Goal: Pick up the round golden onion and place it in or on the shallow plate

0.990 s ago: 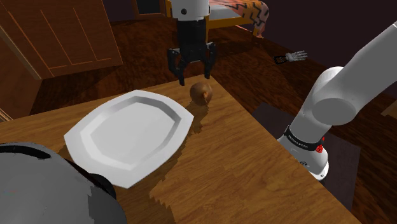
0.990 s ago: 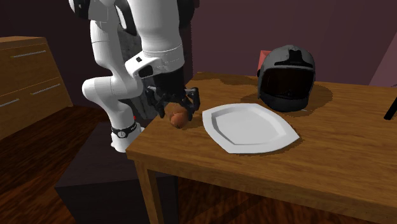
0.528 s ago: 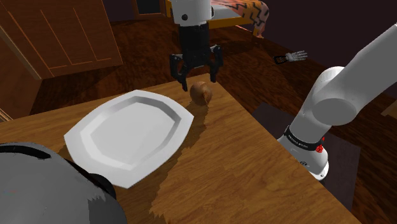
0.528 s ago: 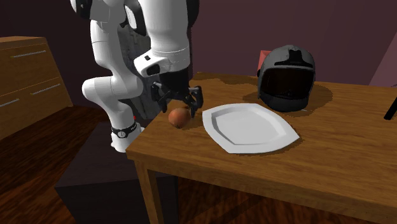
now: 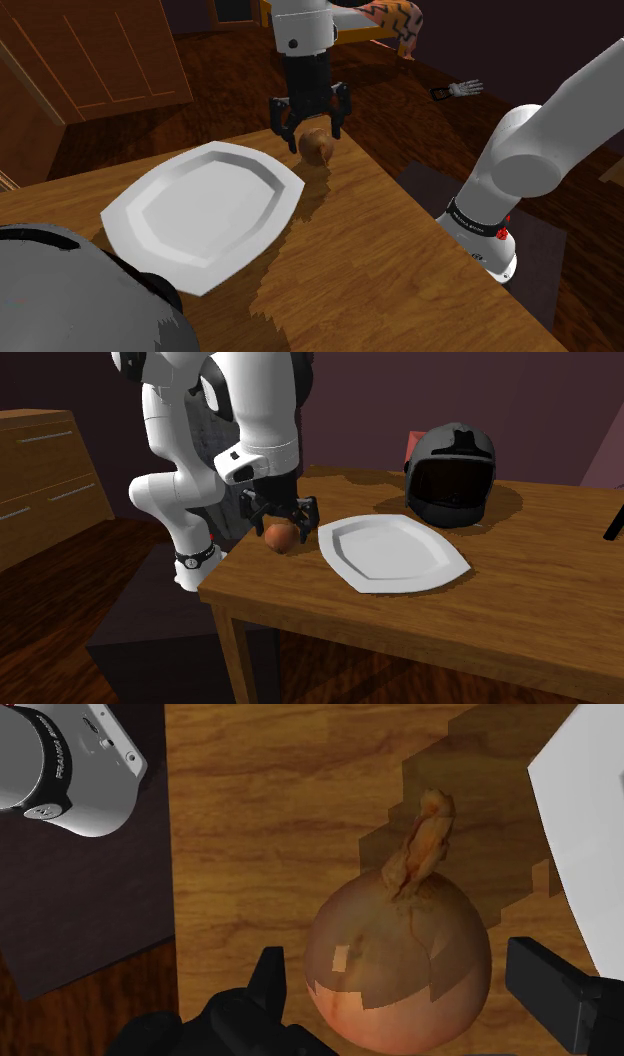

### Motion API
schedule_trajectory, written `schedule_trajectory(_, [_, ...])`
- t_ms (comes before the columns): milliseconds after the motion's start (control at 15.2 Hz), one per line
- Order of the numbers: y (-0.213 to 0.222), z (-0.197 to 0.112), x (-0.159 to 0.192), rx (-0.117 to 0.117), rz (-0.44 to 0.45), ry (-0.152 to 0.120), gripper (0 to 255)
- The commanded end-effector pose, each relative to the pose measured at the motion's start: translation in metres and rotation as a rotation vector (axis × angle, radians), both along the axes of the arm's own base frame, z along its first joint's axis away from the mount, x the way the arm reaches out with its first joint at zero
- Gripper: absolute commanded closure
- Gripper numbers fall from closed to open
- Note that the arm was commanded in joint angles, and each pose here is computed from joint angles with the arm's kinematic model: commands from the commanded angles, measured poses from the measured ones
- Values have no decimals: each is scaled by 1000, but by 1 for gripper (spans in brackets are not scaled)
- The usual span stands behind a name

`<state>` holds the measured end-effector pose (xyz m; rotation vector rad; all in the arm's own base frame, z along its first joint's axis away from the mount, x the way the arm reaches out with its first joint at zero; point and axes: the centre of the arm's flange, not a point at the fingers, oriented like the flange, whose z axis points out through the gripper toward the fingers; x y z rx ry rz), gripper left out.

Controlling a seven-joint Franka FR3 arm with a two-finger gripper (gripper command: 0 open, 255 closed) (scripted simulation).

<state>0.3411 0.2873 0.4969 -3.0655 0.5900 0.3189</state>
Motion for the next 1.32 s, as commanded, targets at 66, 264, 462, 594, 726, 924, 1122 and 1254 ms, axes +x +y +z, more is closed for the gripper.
schedule_trajectory(66, [0,0,0,0,0,0,0])
schedule_trajectory(264, [0,0,0,0,0,0,255])
schedule_trajectory(462, [0,0,0,0,0,0,255])
schedule_trajectory(594, [0,0,0,0,0,0,255])
schedule_trajectory(726, [0,0,0,0,0,0,255])
schedule_trajectory(924, [0,16,0,0,0,0,255])
schedule_trajectory(1122, [0,32,0,0,0,0,255])
schedule_trajectory(1254, [0,42,0,0,0,0,255])
